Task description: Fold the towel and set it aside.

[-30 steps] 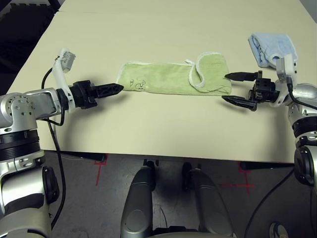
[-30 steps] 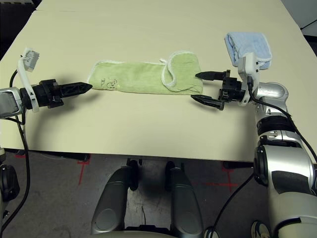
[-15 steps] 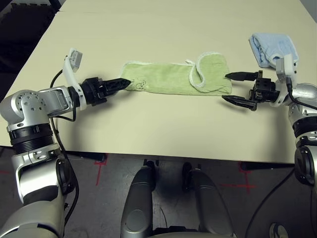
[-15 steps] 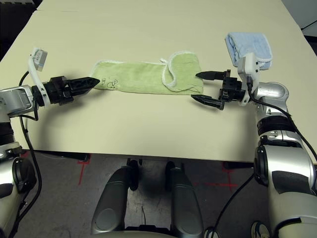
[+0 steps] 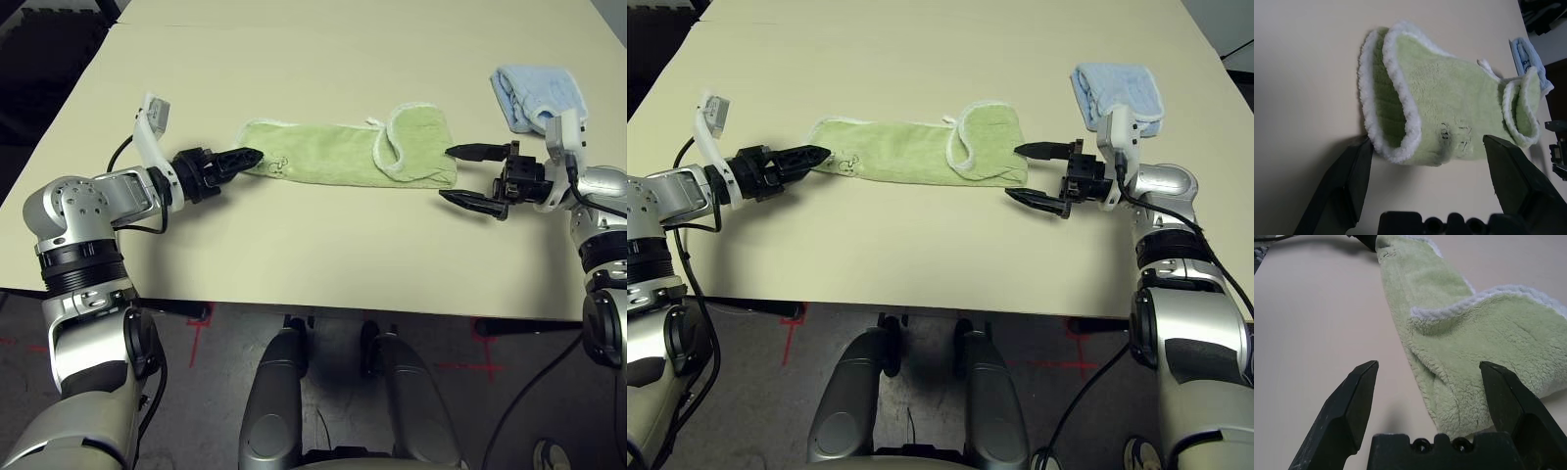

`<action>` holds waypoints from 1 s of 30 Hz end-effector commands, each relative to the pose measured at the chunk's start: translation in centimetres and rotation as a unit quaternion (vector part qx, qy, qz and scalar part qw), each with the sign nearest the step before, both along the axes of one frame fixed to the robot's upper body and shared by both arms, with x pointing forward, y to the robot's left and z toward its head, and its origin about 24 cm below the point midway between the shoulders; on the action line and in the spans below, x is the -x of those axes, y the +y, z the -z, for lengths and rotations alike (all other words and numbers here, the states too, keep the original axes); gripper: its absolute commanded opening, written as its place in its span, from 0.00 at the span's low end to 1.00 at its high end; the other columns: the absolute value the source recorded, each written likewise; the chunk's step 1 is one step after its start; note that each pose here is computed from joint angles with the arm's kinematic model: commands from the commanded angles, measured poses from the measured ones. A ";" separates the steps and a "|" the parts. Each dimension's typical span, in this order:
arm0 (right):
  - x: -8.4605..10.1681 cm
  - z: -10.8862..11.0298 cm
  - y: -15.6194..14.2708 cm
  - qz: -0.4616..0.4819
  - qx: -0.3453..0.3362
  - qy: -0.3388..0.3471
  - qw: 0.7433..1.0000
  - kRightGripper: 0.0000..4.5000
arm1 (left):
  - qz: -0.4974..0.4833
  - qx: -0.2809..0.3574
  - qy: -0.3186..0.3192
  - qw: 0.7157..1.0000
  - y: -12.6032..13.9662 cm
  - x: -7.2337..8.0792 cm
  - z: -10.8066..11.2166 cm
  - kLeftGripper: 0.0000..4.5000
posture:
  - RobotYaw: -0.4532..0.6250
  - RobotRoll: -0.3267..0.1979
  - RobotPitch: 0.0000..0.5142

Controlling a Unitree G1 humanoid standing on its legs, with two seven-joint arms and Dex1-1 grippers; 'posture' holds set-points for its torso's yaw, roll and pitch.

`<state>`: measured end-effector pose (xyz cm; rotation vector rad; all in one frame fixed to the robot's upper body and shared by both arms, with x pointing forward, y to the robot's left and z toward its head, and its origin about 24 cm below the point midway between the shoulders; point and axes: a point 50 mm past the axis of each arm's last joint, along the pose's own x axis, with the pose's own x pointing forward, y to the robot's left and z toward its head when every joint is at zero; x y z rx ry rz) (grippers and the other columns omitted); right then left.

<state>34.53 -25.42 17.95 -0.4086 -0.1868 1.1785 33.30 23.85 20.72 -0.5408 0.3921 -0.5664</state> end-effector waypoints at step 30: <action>0.2 0.4 -0.7 0.020 0.012 0.003 1.000 1.00 | 0.015 -0.209 -0.063 0.976 3.9 3.0 -2.3 0.01 | 0.50 0.62 0.49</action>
